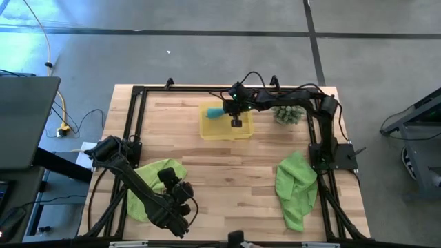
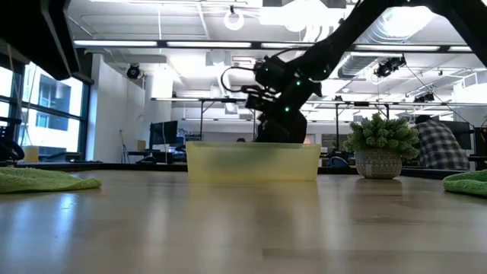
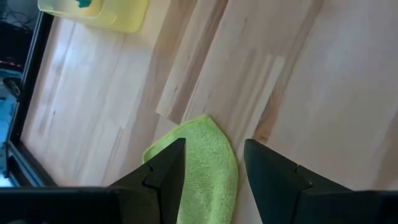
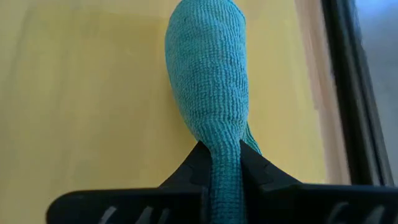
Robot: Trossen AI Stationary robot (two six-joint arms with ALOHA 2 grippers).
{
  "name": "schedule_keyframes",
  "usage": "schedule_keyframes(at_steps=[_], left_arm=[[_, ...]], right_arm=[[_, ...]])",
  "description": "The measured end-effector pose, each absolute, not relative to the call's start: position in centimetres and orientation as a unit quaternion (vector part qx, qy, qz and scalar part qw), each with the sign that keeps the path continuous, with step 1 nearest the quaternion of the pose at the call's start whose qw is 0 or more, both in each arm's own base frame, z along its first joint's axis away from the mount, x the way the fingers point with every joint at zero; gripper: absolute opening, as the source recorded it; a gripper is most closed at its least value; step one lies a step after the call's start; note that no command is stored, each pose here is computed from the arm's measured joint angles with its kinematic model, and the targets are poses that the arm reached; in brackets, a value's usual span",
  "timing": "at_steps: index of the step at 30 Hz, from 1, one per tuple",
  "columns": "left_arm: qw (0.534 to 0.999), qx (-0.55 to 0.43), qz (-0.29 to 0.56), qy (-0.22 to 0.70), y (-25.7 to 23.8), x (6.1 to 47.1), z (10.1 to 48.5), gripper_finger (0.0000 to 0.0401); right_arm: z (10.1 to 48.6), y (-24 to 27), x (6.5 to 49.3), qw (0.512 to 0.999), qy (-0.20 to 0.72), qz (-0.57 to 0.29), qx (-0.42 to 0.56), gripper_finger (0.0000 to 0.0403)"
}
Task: Roll microfiber towels into tight, uniform cylinder then place into a basket
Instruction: Put the blue microfiber cloth into the yellow bin
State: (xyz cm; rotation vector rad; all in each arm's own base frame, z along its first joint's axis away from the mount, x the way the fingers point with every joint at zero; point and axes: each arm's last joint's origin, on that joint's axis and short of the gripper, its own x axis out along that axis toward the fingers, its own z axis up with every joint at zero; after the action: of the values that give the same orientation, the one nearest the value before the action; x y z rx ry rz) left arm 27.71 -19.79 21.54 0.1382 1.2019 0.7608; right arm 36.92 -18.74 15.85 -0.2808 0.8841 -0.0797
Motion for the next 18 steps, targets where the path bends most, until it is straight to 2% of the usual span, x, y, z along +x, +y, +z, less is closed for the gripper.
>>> schedule_keyframes(at_steps=[18], left_arm=[[0.759,0.069,0.351,0.544,-19.7,27.7,21.5,0.0154]], right_arm=[[14.3,-20.5,36.6,0.891,0.433,-0.056,-0.129,0.0012]])
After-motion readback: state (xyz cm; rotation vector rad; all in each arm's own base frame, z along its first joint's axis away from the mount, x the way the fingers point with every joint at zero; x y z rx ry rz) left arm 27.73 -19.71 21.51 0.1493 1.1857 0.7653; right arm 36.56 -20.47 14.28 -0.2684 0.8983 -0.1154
